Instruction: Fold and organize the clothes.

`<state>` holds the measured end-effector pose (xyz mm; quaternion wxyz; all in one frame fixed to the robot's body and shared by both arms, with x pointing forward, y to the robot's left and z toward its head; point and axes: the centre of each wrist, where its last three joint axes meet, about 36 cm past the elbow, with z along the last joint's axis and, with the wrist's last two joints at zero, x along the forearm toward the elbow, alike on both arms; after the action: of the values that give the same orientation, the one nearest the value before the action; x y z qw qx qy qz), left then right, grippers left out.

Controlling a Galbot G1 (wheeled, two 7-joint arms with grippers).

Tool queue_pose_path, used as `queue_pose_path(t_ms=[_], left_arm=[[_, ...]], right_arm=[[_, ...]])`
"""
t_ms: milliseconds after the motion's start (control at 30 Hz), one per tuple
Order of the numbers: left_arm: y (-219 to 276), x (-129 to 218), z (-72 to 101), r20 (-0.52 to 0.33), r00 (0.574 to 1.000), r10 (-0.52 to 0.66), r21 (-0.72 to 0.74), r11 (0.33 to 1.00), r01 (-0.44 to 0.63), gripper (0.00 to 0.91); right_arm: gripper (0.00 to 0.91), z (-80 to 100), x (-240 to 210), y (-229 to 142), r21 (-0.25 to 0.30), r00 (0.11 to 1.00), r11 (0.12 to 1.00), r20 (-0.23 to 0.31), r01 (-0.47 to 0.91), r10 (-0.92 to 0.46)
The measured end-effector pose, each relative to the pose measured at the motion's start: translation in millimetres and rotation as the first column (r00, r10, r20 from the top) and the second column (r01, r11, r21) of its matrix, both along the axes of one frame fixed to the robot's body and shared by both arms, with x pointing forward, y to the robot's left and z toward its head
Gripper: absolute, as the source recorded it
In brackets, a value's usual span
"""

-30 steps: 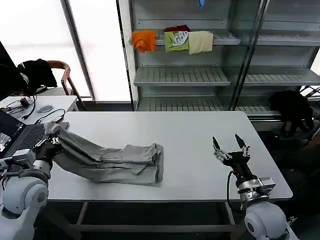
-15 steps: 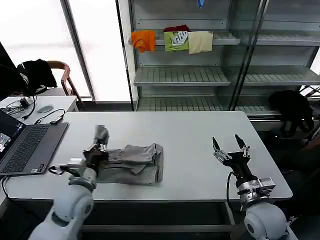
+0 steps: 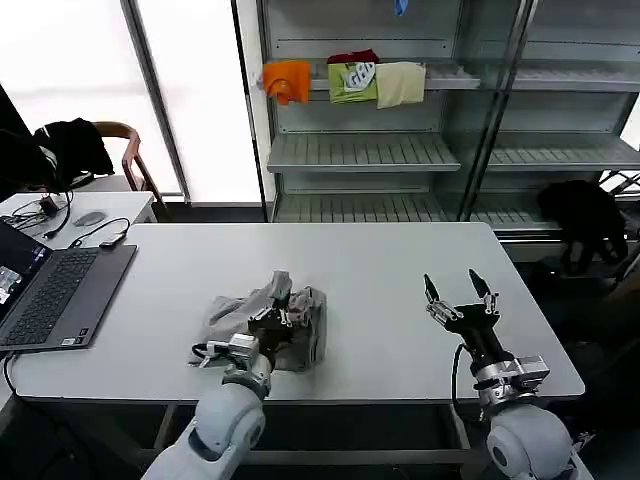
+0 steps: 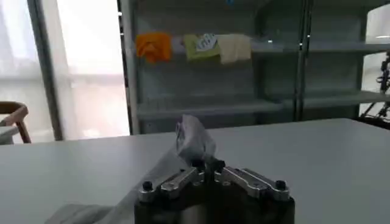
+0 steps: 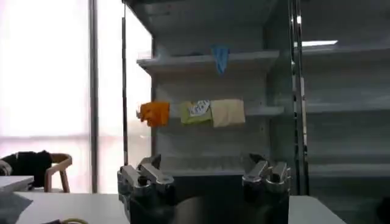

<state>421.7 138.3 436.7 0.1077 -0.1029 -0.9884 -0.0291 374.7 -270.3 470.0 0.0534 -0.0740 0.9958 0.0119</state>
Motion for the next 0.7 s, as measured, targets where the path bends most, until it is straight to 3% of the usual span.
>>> queue_pose_path(t_ms=[100, 133, 167, 200, 500, 700], left_arm=[[-9.4, 3.0, -2.6, -0.003, 1.000, -0.011, 0.010, 1.000, 0.011, 0.101], [-11.6, 4.3, -3.1, -0.003, 1.000, -0.014, 0.013, 1.000, 0.014, 0.161], [-12.9, 5.8, -2.7, -0.001, 1.000, -0.015, 0.016, 1.000, 0.015, 0.685], [-14.2, 7.1, -1.8, 0.002, 1.000, -0.015, 0.019, 1.000, 0.015, 0.907], [-28.3, -1.4, -8.3, 0.016, 0.997, -0.069, 0.096, 0.993, 0.067, 0.907], [-39.8, -10.4, 3.0, 0.099, 0.990, -0.100, 0.162, 0.983, 0.083, 0.907]], right_arm=[[0.907, -0.8, 0.7, 0.8, 0.002, 1.000, 1.000, -0.001, -0.001, 0.001], [0.907, -1.1, 1.1, 1.0, 0.003, 1.000, 1.000, -0.002, -0.001, 0.001], [0.907, -1.4, 1.4, 1.4, 0.004, 1.000, 1.000, -0.002, -0.002, 0.002], [0.907, -1.6, 1.5, 1.7, 0.004, 1.000, 1.000, -0.002, -0.002, 0.002], [0.907, -3.4, 2.2, 2.8, 0.008, 1.000, 1.000, -0.002, 0.003, -0.003], [0.907, -3.0, 3.6, 5.4, 0.007, 1.000, 1.000, -0.001, -0.002, 0.002]])
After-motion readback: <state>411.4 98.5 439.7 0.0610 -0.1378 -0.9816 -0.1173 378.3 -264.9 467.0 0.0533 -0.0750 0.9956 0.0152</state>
